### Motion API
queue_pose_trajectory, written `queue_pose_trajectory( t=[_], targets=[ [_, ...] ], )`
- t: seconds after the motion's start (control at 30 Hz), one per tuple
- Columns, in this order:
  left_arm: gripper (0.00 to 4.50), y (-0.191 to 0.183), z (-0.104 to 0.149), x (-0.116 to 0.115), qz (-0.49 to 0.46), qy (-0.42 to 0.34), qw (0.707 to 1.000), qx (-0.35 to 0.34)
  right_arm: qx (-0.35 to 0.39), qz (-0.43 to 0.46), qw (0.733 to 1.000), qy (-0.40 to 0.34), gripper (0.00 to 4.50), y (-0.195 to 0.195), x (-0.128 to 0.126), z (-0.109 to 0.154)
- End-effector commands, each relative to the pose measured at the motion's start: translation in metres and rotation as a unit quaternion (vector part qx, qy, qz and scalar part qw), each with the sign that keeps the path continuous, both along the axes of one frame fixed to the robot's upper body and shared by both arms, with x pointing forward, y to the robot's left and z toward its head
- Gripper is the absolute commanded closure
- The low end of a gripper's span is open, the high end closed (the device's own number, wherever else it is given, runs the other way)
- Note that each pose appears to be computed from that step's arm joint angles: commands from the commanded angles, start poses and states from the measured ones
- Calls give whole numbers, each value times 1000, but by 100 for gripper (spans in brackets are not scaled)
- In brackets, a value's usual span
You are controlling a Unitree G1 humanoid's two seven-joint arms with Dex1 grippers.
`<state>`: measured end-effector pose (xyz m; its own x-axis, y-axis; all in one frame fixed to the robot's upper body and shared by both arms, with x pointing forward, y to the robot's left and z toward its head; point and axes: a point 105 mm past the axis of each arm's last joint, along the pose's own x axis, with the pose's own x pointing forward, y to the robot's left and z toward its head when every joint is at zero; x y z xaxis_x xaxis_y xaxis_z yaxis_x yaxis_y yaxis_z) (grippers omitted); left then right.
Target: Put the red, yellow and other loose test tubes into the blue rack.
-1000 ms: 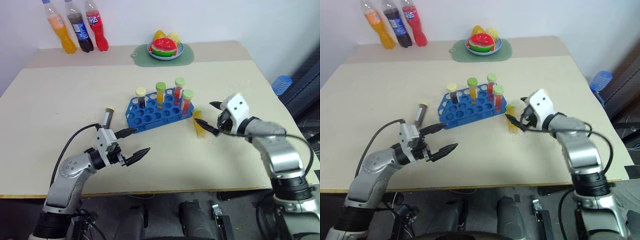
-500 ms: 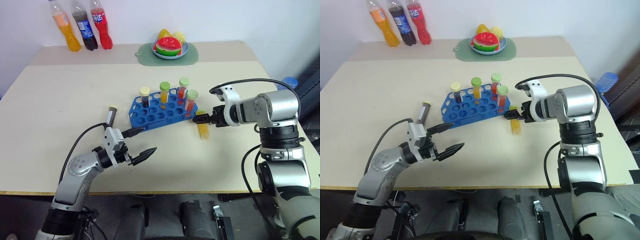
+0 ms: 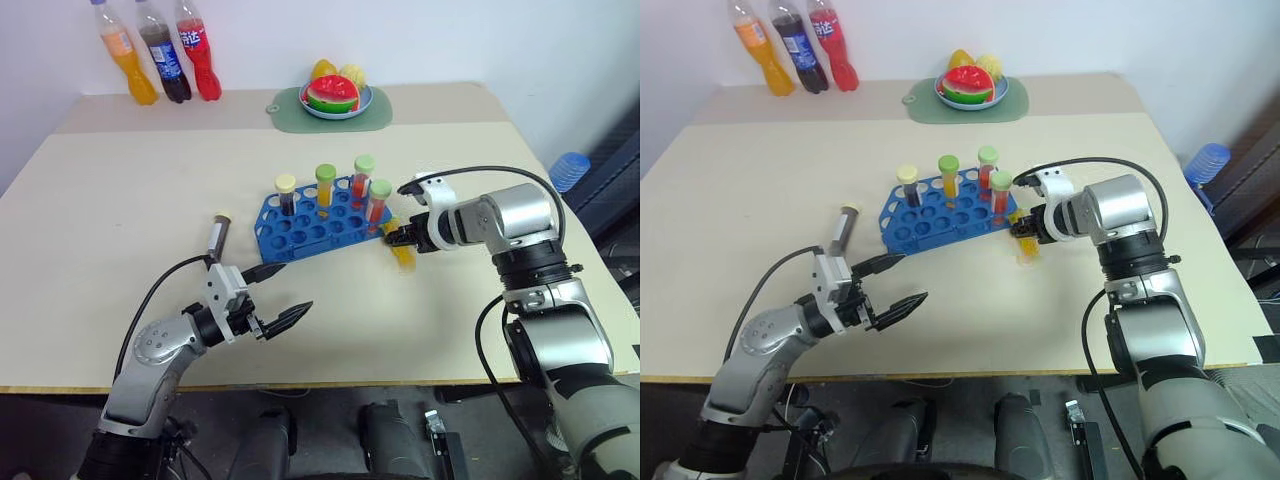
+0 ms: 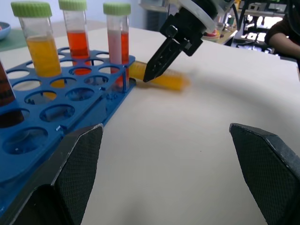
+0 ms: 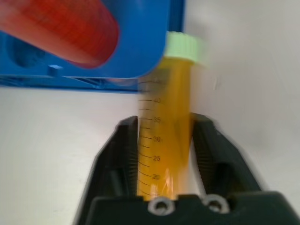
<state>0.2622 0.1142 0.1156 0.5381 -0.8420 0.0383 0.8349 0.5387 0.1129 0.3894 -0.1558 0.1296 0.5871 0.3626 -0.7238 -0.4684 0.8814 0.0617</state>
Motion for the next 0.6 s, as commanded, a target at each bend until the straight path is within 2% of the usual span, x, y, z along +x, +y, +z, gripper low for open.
queue_pose_trajectory(
  t=[0.03,0.2,0.33,0.47,0.53,0.6],
  targets=[
    [0,2,11,-2,1,-26,1000,2,-50,24,998,-21,372,-9,-2,-12],
    [0,3,11,0,-2,-27,1000,5,-49,22,998,-20,372,-46,-10,-12],
    [0,4,10,2,-5,-26,1000,8,-143,32,988,-52,372,-102,-25,-29],
    [0,4,10,3,-12,-25,1000,10,-198,8,978,-71,372,-141,-37,-39],
    [0,3,10,5,-16,-25,999,11,-163,-8,982,-93,372,-142,-41,-40],
    [0,3,10,6,-20,-25,999,12,-103,18,983,-151,372,-124,-46,-34]
  ],
)
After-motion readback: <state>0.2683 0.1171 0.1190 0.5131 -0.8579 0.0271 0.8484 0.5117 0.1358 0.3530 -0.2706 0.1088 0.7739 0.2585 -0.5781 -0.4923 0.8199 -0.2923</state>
